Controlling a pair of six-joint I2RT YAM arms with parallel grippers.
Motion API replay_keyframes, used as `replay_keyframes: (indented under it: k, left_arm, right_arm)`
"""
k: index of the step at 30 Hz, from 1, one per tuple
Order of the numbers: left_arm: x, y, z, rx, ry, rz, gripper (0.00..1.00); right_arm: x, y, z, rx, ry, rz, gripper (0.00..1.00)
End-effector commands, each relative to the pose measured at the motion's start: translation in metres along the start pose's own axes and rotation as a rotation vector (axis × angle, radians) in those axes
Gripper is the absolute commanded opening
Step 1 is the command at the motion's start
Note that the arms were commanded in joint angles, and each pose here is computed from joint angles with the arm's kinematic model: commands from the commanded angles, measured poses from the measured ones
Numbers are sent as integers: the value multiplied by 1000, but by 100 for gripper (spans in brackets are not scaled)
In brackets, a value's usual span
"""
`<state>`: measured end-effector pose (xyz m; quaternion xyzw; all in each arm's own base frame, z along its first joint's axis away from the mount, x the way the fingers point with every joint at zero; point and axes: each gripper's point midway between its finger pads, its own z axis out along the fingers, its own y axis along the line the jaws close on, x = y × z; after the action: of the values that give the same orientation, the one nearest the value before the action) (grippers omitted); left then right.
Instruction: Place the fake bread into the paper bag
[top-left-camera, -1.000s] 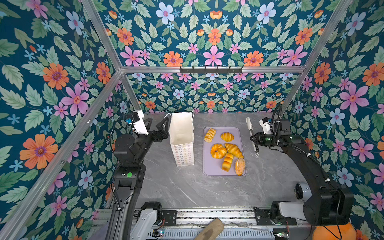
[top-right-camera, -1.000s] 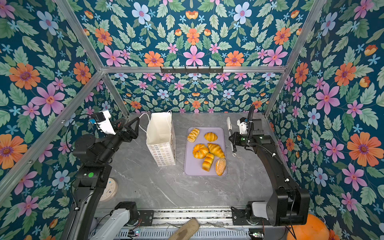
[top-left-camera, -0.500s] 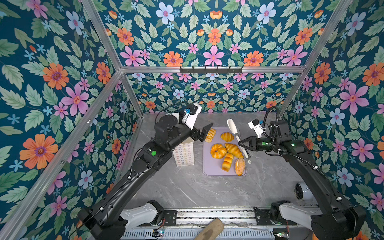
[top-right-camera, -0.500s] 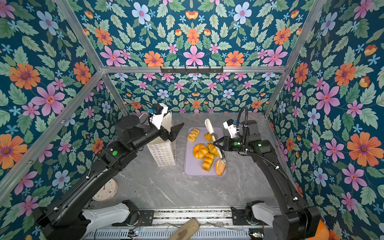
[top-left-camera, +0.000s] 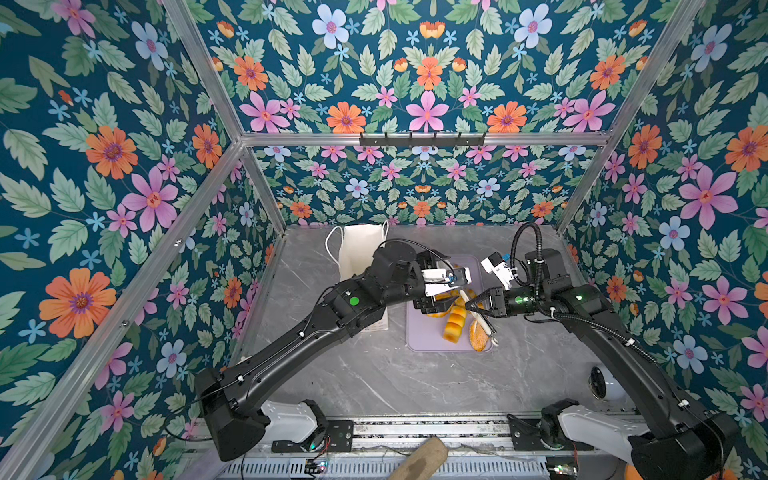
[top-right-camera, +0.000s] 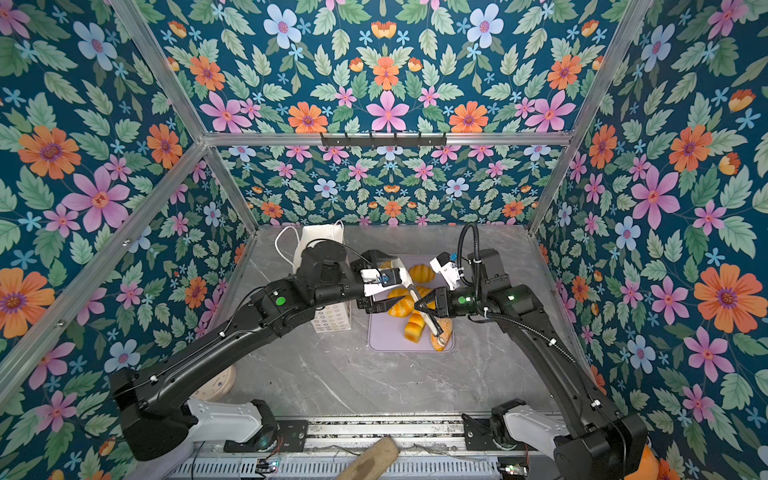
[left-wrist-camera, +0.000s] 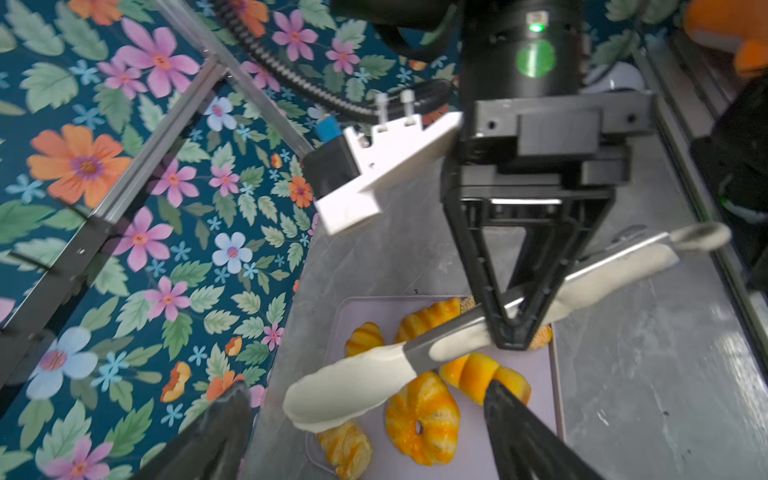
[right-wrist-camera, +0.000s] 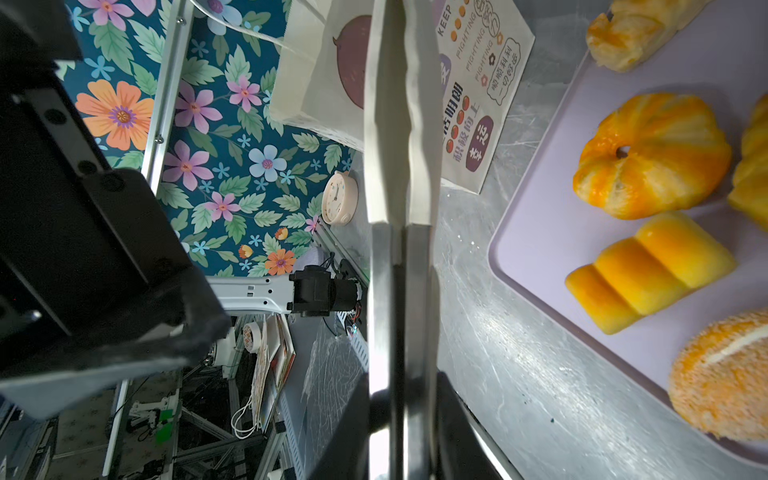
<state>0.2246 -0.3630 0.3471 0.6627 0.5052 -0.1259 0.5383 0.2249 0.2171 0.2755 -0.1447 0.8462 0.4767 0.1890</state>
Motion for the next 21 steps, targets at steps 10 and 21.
replay_keyframes:
  k: [10, 21]
  left_arm:
    - [38, -42, 18, 162, 189, 198, 77]
    - [47, -69, 36, 210, 267, 280, 54]
  right_arm:
    - [28, 5, 11, -18, 101, -6, 23]
    - [32, 6, 14, -28, 120, -2, 23]
